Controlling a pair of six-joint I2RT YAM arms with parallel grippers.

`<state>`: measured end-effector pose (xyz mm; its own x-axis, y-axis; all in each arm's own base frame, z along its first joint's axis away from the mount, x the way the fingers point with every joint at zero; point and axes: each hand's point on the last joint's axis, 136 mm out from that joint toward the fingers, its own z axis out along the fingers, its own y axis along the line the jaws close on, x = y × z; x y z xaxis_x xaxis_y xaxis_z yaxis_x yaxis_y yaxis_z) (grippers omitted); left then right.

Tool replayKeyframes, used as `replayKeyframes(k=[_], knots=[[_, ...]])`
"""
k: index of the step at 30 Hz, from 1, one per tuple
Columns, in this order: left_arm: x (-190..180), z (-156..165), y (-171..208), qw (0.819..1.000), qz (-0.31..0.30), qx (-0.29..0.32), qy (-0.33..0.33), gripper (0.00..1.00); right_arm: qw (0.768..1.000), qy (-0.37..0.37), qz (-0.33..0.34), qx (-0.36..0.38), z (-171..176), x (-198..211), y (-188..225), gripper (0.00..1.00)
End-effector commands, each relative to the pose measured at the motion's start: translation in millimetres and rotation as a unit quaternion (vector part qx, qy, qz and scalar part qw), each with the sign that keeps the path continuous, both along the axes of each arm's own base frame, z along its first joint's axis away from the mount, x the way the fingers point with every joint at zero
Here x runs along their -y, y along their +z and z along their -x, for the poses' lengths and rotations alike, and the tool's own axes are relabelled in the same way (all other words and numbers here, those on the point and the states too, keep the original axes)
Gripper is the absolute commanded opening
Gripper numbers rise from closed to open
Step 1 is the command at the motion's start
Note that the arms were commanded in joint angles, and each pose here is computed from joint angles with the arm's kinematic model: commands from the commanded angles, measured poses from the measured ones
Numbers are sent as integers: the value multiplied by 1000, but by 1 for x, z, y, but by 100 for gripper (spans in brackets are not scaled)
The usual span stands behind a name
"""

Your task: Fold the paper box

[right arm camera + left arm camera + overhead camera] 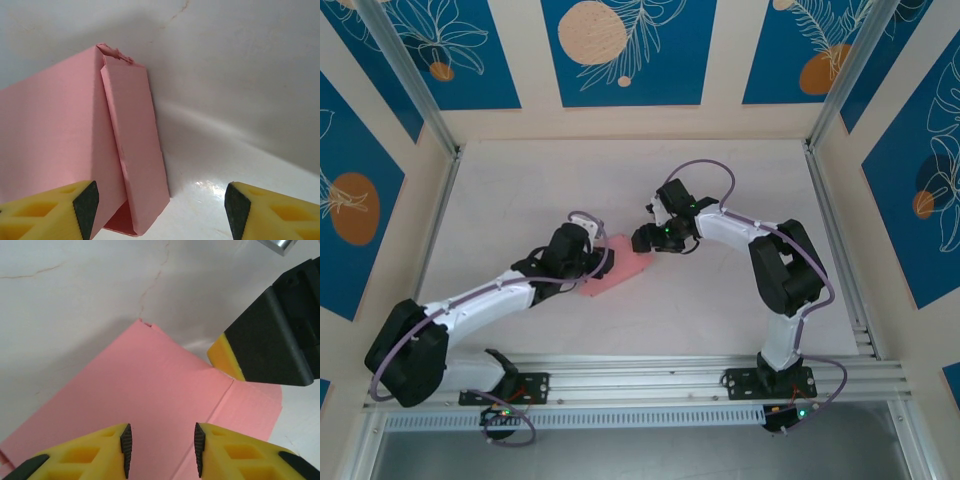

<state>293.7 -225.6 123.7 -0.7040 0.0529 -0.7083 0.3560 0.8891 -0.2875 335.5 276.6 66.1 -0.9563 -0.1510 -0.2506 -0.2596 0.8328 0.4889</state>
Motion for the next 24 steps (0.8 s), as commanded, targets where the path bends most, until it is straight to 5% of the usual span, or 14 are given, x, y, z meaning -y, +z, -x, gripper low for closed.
replayKeyframes(k=[1,9,24], knots=[[-22,3,-16,998,-39,-36,37,40,1000,14,-12,-16,8,-5,-9,70],[-71,19,-49,977,-123,-105,138,55,999,20,-11,-27,12,-13,-20,70],[-84,32,-94,966,-102,-171,167,57,999,15,-7,-46,21,-16,-34,69]])
